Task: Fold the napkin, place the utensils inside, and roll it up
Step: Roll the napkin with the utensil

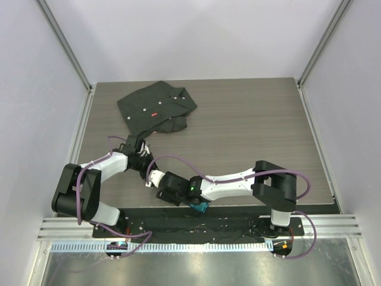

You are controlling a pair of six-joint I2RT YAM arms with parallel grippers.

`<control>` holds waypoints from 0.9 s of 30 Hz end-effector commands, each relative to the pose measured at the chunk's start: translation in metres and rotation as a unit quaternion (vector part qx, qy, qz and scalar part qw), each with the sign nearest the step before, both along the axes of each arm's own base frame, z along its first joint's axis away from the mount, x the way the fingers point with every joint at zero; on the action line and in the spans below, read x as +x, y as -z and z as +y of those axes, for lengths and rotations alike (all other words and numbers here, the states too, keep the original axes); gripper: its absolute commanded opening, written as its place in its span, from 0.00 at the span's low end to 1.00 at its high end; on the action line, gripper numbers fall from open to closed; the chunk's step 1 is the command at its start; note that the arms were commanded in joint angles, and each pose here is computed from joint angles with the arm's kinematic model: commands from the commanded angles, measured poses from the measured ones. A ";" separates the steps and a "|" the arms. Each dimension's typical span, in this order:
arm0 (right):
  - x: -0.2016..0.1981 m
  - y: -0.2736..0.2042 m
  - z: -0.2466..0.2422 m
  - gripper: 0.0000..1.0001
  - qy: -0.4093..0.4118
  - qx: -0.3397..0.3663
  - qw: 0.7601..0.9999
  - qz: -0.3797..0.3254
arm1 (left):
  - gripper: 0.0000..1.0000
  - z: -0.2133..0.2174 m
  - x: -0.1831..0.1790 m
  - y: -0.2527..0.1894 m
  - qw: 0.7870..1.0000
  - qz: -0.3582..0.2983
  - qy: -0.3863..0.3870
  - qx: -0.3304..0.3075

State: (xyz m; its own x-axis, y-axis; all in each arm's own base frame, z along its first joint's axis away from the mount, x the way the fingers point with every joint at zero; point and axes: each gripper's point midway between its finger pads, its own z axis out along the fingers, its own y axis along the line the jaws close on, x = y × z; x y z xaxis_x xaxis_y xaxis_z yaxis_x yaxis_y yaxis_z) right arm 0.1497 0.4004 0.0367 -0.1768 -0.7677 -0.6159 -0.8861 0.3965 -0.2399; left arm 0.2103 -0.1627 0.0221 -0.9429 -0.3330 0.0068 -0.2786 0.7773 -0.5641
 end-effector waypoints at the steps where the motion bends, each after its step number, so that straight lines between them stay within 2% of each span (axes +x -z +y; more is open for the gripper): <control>1: 0.011 0.006 -0.001 0.63 0.018 -0.015 1.000 -0.010 | 0.00 -0.001 0.007 -0.006 1.000 -0.008 0.002 -0.005; 6: 0.011 0.021 -0.006 0.56 0.017 -0.028 0.999 0.020 | 0.00 -0.004 0.009 -0.009 1.000 -0.014 0.003 -0.012; 9: 0.005 0.024 -0.006 0.46 0.010 -0.021 0.998 0.057 | 0.01 -0.006 0.013 -0.016 0.999 -0.027 0.007 -0.020; 10: 0.001 0.027 -0.008 0.40 0.004 -0.020 0.997 0.072 | 0.15 -0.004 0.013 -0.018 0.999 -0.035 0.013 -0.019; 11: -0.005 0.027 -0.006 0.39 -0.008 -0.012 0.995 0.094 | 0.26 -0.002 0.018 -0.021 0.999 -0.045 0.014 -0.012; 12: -0.013 0.026 -0.003 0.38 -0.026 0.007 0.990 0.139 | 0.34 0.002 0.020 -0.022 0.999 -0.049 0.012 -0.003; 13: -0.022 0.024 0.000 0.36 -0.033 0.027 0.983 0.177 | 0.49 0.007 0.020 -0.023 0.999 -0.048 0.011 0.009; 15: -0.036 0.021 0.005 0.34 -0.057 0.053 0.969 0.234 | 0.62 0.016 0.027 -0.029 0.998 -0.066 -0.004 0.023; 16: -0.030 0.021 0.005 0.34 -0.049 0.069 0.965 0.250 | 0.71 0.020 0.027 -0.031 0.997 -0.066 -0.008 0.032; 19: -0.027 0.015 0.008 0.32 -0.054 0.108 0.946 0.302 | 0.77 0.033 0.028 -0.033 0.995 -0.076 -0.022 0.065; 21: -0.028 0.016 0.008 0.32 -0.059 0.121 0.934 0.332 | 0.78 0.037 0.024 -0.034 0.994 -0.076 -0.027 0.072; 22: -0.032 0.009 0.012 0.32 -0.076 0.140 0.921 0.355 | 0.78 0.037 0.022 -0.035 0.994 -0.076 -0.030 0.072; 27: -0.020 0.009 0.011 0.31 -0.080 0.175 0.896 0.399 | 0.75 0.029 0.021 -0.037 0.993 -0.096 -0.051 0.039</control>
